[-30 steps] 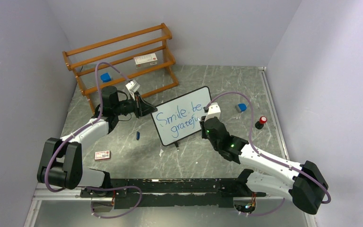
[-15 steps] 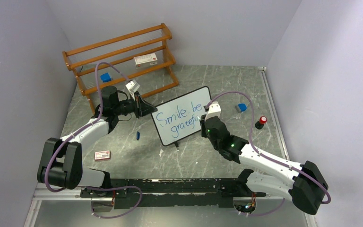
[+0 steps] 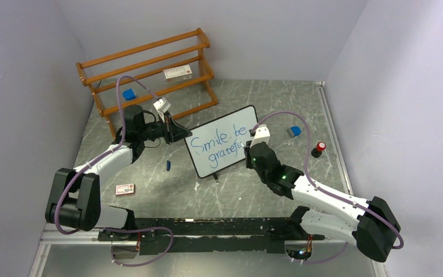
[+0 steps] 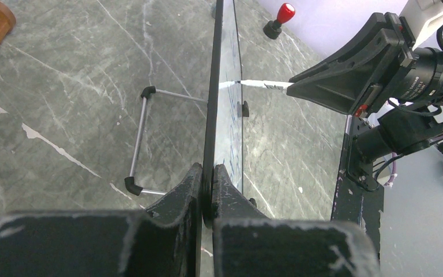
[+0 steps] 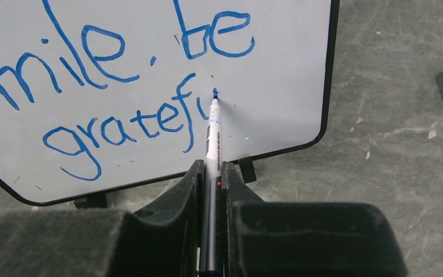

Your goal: Write a sentence on the whiteboard

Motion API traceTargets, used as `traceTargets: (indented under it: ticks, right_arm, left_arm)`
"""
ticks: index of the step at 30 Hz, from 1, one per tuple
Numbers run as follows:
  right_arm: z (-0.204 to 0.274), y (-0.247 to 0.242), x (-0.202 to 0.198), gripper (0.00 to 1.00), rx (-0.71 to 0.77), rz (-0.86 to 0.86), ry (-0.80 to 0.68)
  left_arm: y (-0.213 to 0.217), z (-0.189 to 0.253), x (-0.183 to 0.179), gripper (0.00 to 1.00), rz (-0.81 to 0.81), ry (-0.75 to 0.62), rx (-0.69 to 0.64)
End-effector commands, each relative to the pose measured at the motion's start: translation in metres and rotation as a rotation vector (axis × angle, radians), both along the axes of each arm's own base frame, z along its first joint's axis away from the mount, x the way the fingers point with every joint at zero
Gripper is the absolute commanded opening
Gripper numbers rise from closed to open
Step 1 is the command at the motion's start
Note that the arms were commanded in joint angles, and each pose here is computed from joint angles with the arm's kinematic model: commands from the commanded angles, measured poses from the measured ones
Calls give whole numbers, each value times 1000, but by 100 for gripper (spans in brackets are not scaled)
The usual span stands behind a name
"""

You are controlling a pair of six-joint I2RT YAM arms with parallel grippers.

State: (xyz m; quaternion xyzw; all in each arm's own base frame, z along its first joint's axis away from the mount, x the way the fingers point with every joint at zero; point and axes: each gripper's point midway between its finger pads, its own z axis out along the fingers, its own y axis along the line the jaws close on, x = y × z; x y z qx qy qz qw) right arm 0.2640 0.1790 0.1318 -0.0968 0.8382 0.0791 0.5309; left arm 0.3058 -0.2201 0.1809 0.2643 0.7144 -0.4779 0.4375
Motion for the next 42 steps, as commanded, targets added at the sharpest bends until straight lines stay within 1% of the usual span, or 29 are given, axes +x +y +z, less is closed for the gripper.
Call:
traceTargets:
  ticks: [1,15,24,42]
  right_arm:
    - [-10,-5,-5,0,-4,-9,35]
    - [-15,-13,-8,0,-22,-34,58]
    - [5,-15,-1,0,-4,-58,-5]
    - [42,-4,22,0,31,-42,-115]
  left_arm:
    - [5,-17,4,5,15,8,51]
    - [5,-15,4,5,14,6,48]
    - [5,-15,4,5,15,6,48]
    - [5,-16,4,5,14,6,51]
